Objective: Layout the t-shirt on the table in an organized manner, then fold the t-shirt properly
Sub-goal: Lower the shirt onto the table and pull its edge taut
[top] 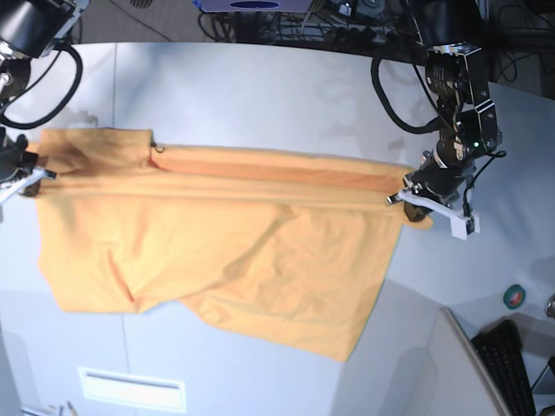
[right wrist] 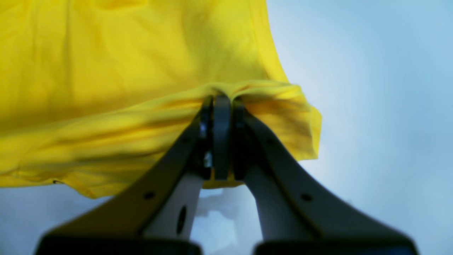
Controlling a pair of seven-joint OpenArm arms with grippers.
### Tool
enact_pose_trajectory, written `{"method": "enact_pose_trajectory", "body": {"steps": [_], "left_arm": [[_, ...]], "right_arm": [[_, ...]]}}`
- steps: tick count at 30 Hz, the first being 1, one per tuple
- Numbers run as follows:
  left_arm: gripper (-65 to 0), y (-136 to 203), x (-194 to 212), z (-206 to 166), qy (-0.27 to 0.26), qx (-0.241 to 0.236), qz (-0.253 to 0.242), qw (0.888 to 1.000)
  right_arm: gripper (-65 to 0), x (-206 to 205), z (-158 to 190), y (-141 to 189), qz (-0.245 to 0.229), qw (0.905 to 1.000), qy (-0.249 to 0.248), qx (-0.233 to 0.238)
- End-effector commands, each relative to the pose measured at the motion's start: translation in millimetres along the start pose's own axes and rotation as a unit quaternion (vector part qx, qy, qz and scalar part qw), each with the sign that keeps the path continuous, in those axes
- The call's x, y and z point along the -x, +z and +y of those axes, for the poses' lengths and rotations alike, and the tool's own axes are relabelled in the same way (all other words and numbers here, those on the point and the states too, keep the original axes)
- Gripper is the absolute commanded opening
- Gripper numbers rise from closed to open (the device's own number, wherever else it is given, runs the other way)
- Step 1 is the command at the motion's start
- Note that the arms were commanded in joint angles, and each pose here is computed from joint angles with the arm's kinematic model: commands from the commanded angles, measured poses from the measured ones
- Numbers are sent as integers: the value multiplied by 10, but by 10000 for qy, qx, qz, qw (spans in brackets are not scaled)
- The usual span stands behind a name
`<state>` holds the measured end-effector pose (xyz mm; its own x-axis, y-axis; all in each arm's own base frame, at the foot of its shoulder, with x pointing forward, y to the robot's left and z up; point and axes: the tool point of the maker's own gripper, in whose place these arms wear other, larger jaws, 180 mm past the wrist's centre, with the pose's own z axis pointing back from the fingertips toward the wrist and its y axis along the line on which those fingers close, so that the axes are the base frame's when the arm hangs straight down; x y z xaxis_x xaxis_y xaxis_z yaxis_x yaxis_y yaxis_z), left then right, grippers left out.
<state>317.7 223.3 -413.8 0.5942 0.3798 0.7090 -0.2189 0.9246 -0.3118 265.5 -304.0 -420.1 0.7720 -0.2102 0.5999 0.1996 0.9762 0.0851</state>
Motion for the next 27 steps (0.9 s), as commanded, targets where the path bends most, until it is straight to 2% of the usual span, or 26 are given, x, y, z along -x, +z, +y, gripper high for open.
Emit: {"method": "enact_pose_trajectory", "body": {"steps": [1, 3, 6, 9, 12, 15, 20, 23, 27], "left_arm": [[-650, -18, -223, 9, -16, -25, -303, 9995], [-650, -81, -242, 3, 41, -15, -279, 9996], [-650, -169, -241, -1, 134, -8, -228, 9996], [-650, -234, -239, 6, 199, -16, -178, 9996], [-650, -293, -198, 84, 394, -211, -93, 9990], [-650, -326, -190, 162, 586, -436, -59, 9973], [-650, -388, -350, 50, 574, -330, -176, 9976], [-650, -475, -263, -73, 459, -219, 10, 9987], [-650, -562, -265, -135, 397, -175, -133, 9990]], "right_arm": [[-650, -206, -3, -9, -249, 9997, 87, -18], [-650, -276, 37, -81, -204, 9996, 194, -94], [-650, -294, 111, -210, -103, 9996, 87, -231], [-650, -366, 146, -269, -219, 9993, 33, -293], [-650, -435, 139, -334, -312, 9989, -29, -336], [-650, -375, 117, -446, -143, 9990, -173, -397], [-650, -399, 74, -511, -238, 9985, -273, -408], [-650, -404, 92, -549, -199, 9982, -329, -449], [-650, -409, 90, -553, -196, 9982, -335, -451]]}}
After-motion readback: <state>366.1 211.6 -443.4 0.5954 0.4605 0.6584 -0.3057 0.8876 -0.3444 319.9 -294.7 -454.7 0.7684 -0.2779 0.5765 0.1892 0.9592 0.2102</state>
